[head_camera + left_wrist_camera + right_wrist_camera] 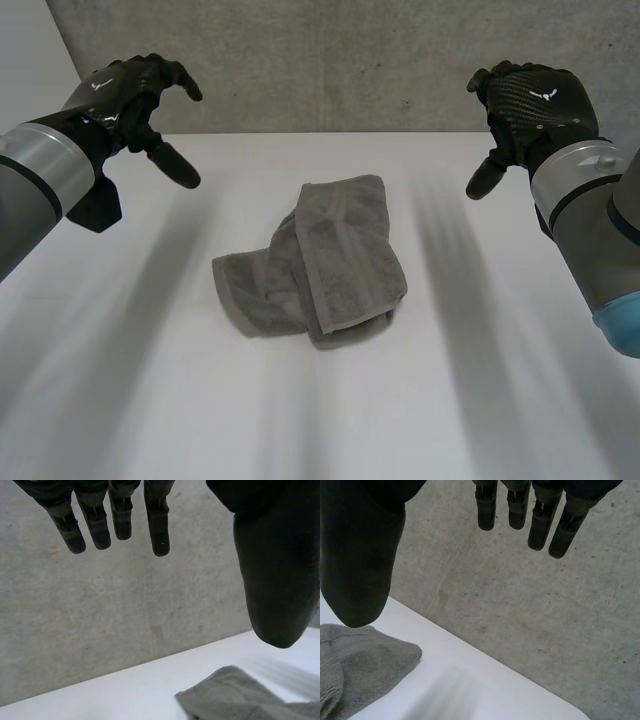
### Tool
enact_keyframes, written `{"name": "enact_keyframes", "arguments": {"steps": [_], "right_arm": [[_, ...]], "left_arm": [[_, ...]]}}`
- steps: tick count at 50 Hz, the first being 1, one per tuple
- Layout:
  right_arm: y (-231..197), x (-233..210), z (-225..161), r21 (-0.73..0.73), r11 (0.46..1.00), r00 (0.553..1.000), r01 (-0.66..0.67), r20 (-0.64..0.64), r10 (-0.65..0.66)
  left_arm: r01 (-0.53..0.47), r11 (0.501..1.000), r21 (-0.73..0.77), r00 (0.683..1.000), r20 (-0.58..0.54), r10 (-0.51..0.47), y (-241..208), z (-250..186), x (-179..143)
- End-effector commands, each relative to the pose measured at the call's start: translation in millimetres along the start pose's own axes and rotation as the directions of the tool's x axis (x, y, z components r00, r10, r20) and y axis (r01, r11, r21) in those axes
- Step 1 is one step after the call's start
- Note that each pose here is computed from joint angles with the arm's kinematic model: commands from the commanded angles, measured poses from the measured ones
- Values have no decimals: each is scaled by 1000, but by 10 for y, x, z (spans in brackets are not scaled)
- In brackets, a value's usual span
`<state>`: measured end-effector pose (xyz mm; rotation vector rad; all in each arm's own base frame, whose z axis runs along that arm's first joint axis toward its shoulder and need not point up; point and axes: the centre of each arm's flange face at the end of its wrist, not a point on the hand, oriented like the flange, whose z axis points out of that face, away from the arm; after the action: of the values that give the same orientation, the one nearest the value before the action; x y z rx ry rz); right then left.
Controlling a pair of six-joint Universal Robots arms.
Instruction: Fold the towel.
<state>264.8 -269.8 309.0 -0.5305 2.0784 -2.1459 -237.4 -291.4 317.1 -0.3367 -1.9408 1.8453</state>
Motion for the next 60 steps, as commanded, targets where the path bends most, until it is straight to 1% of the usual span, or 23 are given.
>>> {"name": "enact_keyframes", "arguments": {"steps": [1, 19, 22, 24, 25, 27, 28, 29, 30, 31, 32, 33, 34, 35, 36, 40, 41, 43, 49, 51, 52, 54, 60], "right_arm": [[-11, 4, -3, 2, 1000, 1000, 3, 2, -3], [-43, -9, -22, 10, 1000, 1000, 16, 15, -16], [-40, -33, -25, 9, 998, 997, 63, 32, -63], [9, -108, -61, -4, 980, 977, 197, 90, -196], [9, -108, -61, -5, 980, 976, 198, 90, -197], [116, -194, -109, -15, 930, 917, 367, 175, -359], [116, -194, -110, -15, 930, 916, 368, 176, -359], [192, -242, -135, -19, 901, 881, 434, 221, -420], [193, -242, -135, -19, 900, 880, 434, 221, -420], [297, -309, -173, -18, 868, 836, 497, 279, -473], [298, -310, -173, -18, 867, 836, 497, 279, -473], [408, -421, -245, 1, 845, 791, 535, 349, -502], [502, -527, -304, 22, 836, 759, 549, 407, -509], [503, -528, -304, 22, 836, 758, 549, 407, -509], [618, -647, -354, 48, 836, 725, 547, 472, -502], [810, -805, -400, 65, 841, 681, 537, 556, -477], [811, -805, -400, 65, 841, 680, 537, 556, -477], [1050, -995, -418, 69, 844, 643, 532, 615, -456], [1344, -1135, -335, 49, 857, 658, 513, 618, -430], [1502, -1180, -253, 20, 876, 704, 481, 587, -400], [1502, -1181, -253, 20, 876, 704, 481, 587, -400], [1614, -1193, -166, -7, 892, 751, 452, 542, -377], [1710, -1203, -88, -29, 903, 784, 428, 510, -354]], "left_arm": [[-22, 1000, -18, 999, 35, 23, 28, -4, 16], [-27, 999, -32, 999, 33, 28, 28, -31, 36], [-49, 998, -39, 998, 30, 50, 45, -37, 42], [-71, 996, -45, 997, 25, 72, 60, -46, 54], [-99, 994, -53, 995, 15, 100, 84, -54, 80], [-129, 989, -71, 992, -1, 129, 129, -71, 121], [-156, 982, -103, 988, -17, 155, 215, -98, 161], [-182, 973, -140, 983, -33, 179, 323, -122, 187], [-182, 973, -140, 983, -33, 179, 324, -122, 187], [-209, 960, -188, 978, -54, 202, 489, -136, 212], [-209, 960, -189, 978, -55, 202, 491, -136, 212], [-232, 942, -245, 973, -79, 219, 686, -166, 242], [-243, 924, -296, 970, -97, 224, 879, -200, 250], [-243, 924, -297, 970, -97, 224, 881, -201, 250], [-239, 912, -335, 971, -104, 216, 1034, -210, 231], [-238, 895, -377, 971, -120, 207, 1429, -174, 212], [-238, 895, -377, 971, -120, 207, 1430, -174, 212], [-237, 888, -394, 971, -123, 205, 1624, -145, 194], [-237, 878, -415, 971, -138, 197, 1799, -126, 220], [-238, 881, -410, 970, -138, 198, 1859, -96, 209], [-238, 881, -410, 970, -138, 198, 1859, -96, 209], [-237, 884, -402, 971, -135, 199, 1885, -77, 202], [-245, 892, -380, 968, -143, 205, 1978, -29, 222]]}}
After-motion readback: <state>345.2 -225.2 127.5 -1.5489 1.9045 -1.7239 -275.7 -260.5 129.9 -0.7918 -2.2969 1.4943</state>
